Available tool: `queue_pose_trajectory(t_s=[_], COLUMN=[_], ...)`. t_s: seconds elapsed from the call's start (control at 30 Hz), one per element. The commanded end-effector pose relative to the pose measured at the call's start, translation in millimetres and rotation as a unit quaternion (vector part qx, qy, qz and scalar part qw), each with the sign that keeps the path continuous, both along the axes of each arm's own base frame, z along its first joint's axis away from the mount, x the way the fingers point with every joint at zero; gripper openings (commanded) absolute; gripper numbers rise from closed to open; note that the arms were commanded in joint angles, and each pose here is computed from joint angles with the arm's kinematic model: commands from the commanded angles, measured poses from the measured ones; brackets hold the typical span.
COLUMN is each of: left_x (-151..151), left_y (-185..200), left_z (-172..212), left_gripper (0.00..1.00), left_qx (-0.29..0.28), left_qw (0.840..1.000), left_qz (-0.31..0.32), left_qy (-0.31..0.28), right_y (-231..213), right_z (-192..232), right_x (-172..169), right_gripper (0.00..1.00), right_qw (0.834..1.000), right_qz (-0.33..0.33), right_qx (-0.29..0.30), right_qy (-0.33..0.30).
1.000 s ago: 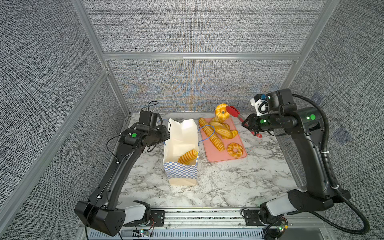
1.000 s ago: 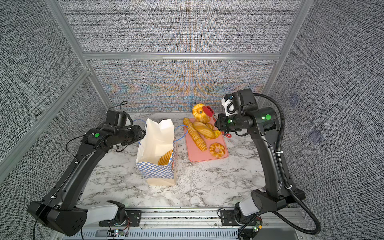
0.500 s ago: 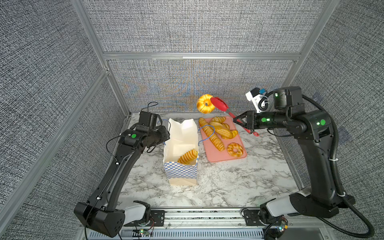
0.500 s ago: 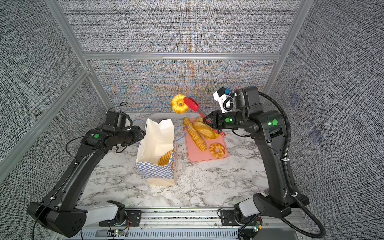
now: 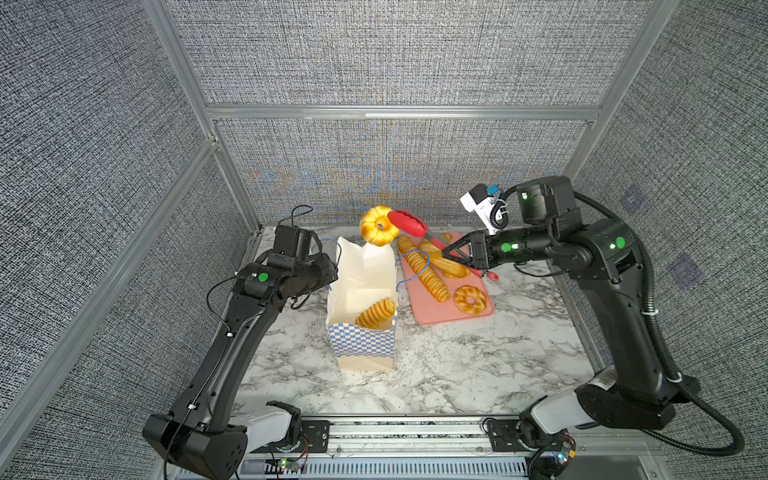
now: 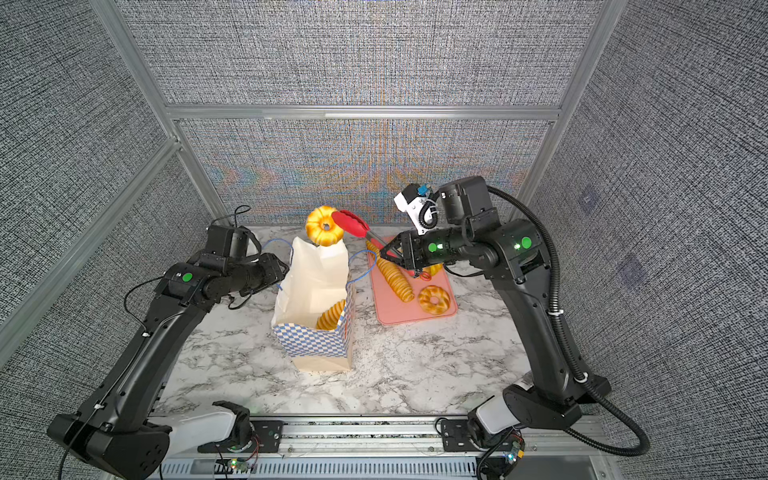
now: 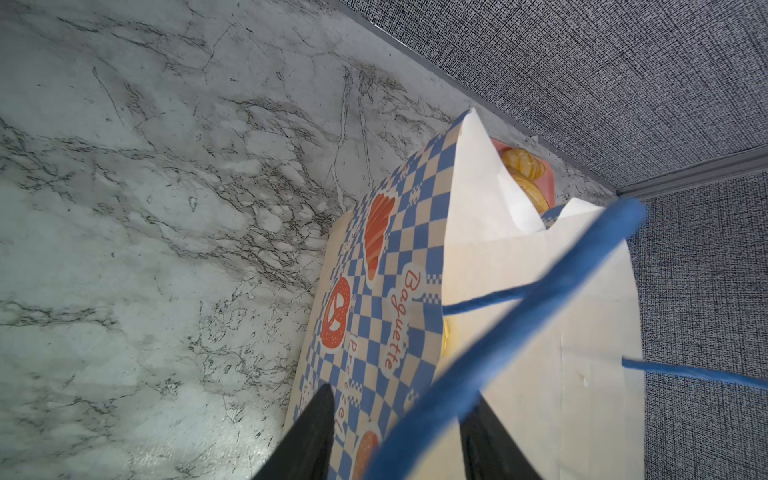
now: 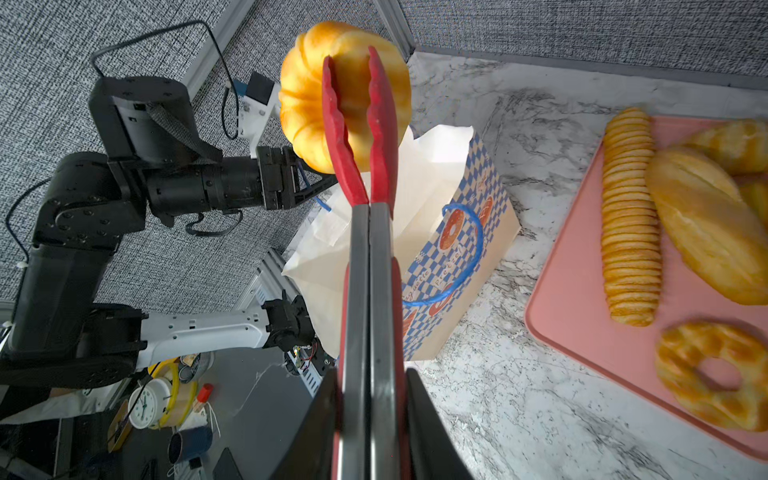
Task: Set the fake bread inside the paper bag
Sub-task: 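Lower the bundt-shaped roll into the bag and open the tongs with the right gripper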
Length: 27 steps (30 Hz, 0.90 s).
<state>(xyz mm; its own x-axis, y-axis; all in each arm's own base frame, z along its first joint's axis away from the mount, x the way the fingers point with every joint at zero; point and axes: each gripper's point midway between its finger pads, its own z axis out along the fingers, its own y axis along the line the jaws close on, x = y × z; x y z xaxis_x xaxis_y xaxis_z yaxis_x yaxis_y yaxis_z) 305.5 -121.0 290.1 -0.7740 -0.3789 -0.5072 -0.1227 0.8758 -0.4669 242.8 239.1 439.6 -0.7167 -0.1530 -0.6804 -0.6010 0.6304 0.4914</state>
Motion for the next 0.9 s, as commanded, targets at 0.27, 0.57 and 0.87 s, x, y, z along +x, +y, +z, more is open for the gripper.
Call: queue_pose_trajectory(t_s=[0.27,0.57,0.87], left_x=[-1.7,-1.0,-1.0], left_y=[4.0,2.9,2.1], left_z=[-2.1,-1.2,-3.0], left_gripper=[0.37,0.23,0.12], left_qx=[-0.005,-0.010,-0.012], left_qw=[1.000,1.000,1.000], left_qz=[0.016,0.017,0.015], left_qy=[0.000,-0.004,-0.003], right_y=[12.7,21.0,25.9], right_z=[-34.2,-59.5,-73.8], right_x=[-17.6,-26.9,-28.6], right_gripper=[0.20,0.20,0.24], right_qw=[0.996,0.989,0.984], right_qz=[0.044,0.070,0.076], right_qx=[-0.075,-0.133,-0.162], right_qy=[0.009,0.018,0.020])
